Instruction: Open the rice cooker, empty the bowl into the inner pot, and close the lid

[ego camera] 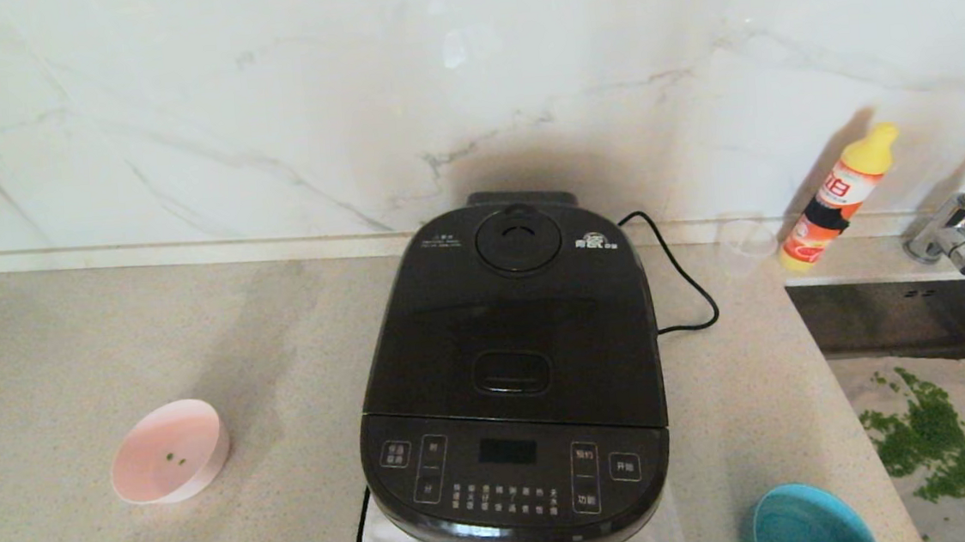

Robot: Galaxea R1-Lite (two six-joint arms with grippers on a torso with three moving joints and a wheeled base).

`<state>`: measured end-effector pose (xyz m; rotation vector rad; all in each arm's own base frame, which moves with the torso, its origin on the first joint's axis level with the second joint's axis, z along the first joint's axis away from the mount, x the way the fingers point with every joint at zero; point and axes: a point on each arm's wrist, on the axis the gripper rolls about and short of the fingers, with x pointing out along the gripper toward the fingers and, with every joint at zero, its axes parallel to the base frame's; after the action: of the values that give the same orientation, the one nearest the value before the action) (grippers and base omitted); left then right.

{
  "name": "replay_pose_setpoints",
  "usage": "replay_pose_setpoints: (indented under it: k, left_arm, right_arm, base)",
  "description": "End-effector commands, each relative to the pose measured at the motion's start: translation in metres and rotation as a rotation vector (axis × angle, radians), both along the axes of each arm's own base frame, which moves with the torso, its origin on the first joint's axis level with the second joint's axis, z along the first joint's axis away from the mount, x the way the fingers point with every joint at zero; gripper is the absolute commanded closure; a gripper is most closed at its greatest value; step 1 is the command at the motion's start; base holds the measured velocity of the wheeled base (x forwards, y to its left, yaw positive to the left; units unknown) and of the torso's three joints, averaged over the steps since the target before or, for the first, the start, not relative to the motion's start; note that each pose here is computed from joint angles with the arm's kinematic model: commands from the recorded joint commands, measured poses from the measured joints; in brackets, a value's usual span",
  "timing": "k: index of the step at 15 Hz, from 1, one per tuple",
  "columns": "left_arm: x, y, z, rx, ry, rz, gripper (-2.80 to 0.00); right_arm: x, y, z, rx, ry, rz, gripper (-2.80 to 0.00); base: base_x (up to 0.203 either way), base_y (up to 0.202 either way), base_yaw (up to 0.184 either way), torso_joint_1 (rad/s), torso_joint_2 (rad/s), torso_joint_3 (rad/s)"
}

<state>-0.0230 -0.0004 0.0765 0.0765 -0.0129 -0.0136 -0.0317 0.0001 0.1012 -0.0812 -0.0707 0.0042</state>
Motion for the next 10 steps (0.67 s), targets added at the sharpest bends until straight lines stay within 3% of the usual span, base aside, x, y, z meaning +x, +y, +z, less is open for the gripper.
replay_pose_setpoints:
  k: [1,5,8,10]
  left_arm:
    - [0.001,0.000,-0.002,-0.001,0.011,0.000,0.00]
    - [0.001,0.000,-0.002,-0.001,0.011,-0.001,0.00]
    - [0.001,0.000,-0.002,-0.001,0.011,0.000,0.00]
    - [0.001,0.000,-0.002,0.000,0.011,0.000,0.00]
  right_arm:
    - [-0.011,0.000,0.036,0.000,-0.014,0.017,0.00]
    - [0.018,0.002,0.107,0.002,0.124,0.084,0.00]
    - [0.079,0.003,0.146,0.017,0.289,0.124,0.00]
    - [0.127,0.005,0.160,0.075,0.399,0.152,0.00]
  base:
    - [0.000,0.000,0.000,0.000,0.00,0.000]
    - [0.000,0.000,0.000,0.000,0.00,0.000]
    - [0.000,0.000,0.000,0.000,0.00,0.000]
    - [0.000,0.000,0.000,0.000,0.00,0.000]
